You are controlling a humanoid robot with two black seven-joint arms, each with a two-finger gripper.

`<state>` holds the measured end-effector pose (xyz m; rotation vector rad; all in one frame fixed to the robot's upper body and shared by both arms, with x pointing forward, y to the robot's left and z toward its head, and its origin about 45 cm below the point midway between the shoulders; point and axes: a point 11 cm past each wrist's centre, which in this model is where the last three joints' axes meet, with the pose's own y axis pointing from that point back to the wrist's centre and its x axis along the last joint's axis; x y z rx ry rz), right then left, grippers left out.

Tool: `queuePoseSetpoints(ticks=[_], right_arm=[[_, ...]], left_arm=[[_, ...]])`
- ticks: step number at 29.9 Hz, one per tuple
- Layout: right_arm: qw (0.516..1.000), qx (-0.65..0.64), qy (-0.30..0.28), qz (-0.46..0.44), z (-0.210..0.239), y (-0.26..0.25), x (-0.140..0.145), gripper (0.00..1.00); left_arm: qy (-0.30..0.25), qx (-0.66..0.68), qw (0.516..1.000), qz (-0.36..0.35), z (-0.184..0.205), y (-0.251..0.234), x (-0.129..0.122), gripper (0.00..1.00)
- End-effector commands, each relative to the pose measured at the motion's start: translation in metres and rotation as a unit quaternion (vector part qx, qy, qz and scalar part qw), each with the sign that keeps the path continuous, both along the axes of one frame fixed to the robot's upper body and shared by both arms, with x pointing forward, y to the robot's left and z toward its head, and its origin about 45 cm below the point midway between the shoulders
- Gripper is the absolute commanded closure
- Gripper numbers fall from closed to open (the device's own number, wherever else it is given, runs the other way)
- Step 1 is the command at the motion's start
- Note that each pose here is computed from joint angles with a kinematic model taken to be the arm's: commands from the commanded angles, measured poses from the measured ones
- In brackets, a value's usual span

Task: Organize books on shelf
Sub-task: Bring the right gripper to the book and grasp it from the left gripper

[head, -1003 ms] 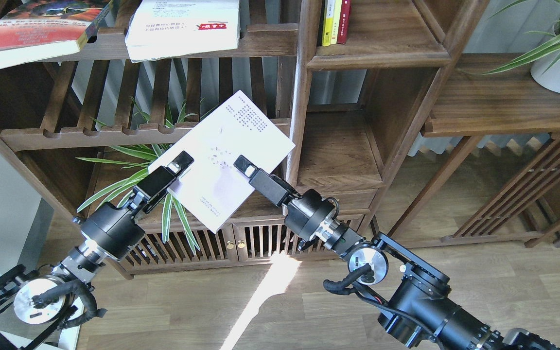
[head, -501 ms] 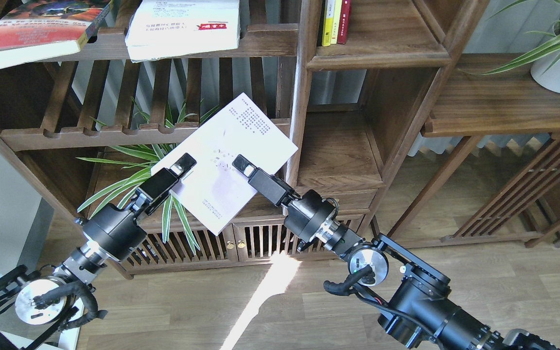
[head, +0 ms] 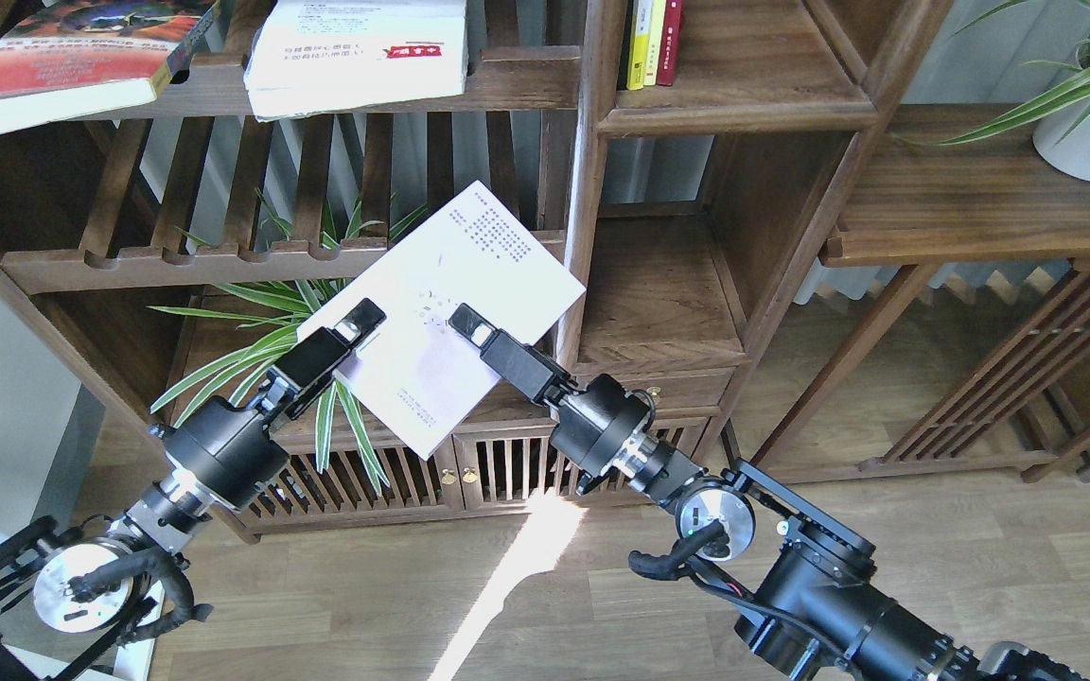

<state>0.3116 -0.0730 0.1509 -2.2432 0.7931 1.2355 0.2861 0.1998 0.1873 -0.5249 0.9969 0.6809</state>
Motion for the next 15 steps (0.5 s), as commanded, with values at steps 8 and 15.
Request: queuePoseSetpoints(ticks=[8, 15], right_arm=[[1.000, 0.003, 0.000, 0.000, 0.0005, -0.0001, 0.0000, 0.27], [0.999, 0.033, 0.001, 0.000, 0.0055, -0.0008, 0.0004, 0.49]], left_arm=[[-0.006, 0.000, 1.000, -0.010, 0.0040, -0.0059, 0.0014, 0.98], [-0.006, 0.001, 1.000, -0.008, 0.0039, -0.0044, 0.0015, 0.98]])
